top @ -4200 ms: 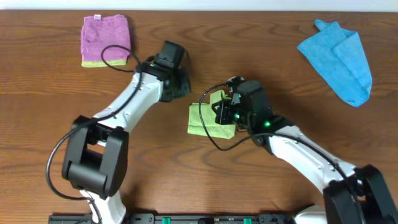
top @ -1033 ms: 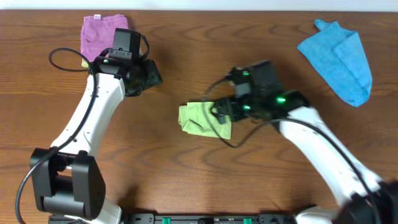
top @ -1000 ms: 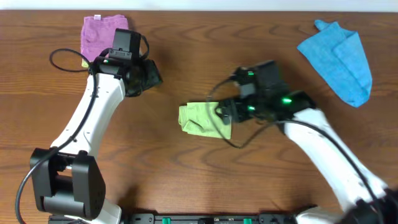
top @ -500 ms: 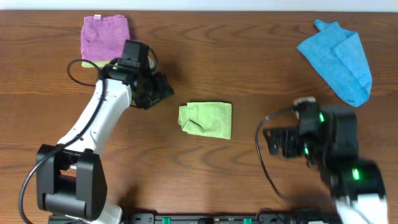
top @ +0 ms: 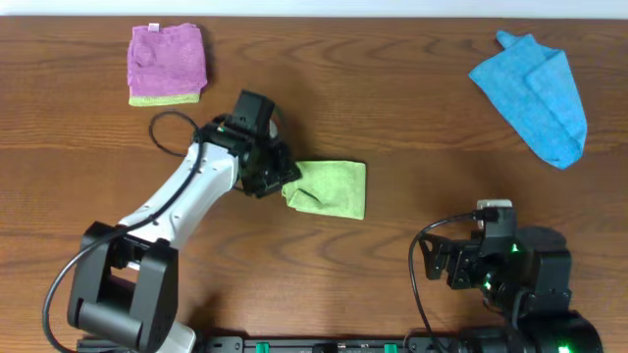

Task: Fold the cloth
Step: 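Grasp the folded yellow-green cloth's left edge with the left gripper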

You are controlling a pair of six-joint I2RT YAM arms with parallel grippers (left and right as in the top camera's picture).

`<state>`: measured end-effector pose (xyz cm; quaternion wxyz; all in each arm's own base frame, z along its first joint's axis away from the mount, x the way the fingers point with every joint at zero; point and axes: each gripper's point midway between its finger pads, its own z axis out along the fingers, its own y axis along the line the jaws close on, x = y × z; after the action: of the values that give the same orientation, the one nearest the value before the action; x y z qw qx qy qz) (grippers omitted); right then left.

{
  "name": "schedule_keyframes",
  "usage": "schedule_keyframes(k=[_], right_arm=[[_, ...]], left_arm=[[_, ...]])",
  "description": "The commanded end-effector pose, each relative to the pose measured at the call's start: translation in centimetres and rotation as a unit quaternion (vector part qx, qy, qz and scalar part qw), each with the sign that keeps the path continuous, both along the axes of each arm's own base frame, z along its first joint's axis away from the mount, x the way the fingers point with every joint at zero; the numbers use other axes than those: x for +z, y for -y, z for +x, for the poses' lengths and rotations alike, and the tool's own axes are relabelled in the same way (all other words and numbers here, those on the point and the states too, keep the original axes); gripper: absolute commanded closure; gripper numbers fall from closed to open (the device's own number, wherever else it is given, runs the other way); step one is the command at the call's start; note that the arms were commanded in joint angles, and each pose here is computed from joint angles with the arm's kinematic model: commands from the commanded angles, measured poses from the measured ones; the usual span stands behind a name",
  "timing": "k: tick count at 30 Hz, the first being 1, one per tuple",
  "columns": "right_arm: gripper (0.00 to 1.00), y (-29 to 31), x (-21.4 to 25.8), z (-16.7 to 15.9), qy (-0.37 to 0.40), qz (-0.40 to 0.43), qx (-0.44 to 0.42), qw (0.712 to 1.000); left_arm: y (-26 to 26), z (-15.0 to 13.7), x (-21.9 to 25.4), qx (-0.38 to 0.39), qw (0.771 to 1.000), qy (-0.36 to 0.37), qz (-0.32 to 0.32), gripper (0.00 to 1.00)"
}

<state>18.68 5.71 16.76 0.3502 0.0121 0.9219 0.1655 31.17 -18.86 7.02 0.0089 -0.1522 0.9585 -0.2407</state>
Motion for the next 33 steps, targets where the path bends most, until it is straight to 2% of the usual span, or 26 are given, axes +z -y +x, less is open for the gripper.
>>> schedule_keyframes(k=[1,10,14,21,26,33], right_arm=[[0.01,0.2,-0.3,-0.1,-0.007,0.010,-0.018,1.000],[0.01,0.3,-0.3,-0.1,-0.009,0.013,-0.022,1.000],[0.01,0.2,-0.3,-0.1,-0.009,0.013,-0.021,1.000],[0.01,0.2,-0.3,-0.1,-0.009,0.013,-0.021,1.000],[0.01,0.3,-0.3,-0.1,-0.009,0.013,-0.022,1.000],[0.01,0.3,-0.3,-0.1,-0.009,0.013,-0.022,1.000]], left_arm=[[-0.3,-0.8,-0.5,0.014,1.000,-0.016,-0.003,0.55],[-0.2,-2.7,-2.2,0.021,0.999,-0.048,-0.010,0.58],[0.4,-3.4,-3.1,0.021,0.998,-0.055,-0.034,0.59],[1.9,-2.2,-2.5,0.012,0.996,-0.020,-0.085,0.57],[1.8,-2.0,-2.6,0.019,0.996,-0.020,-0.081,0.57],[1.4,-2.8,-3.5,0.027,0.996,-0.034,-0.073,0.51]])
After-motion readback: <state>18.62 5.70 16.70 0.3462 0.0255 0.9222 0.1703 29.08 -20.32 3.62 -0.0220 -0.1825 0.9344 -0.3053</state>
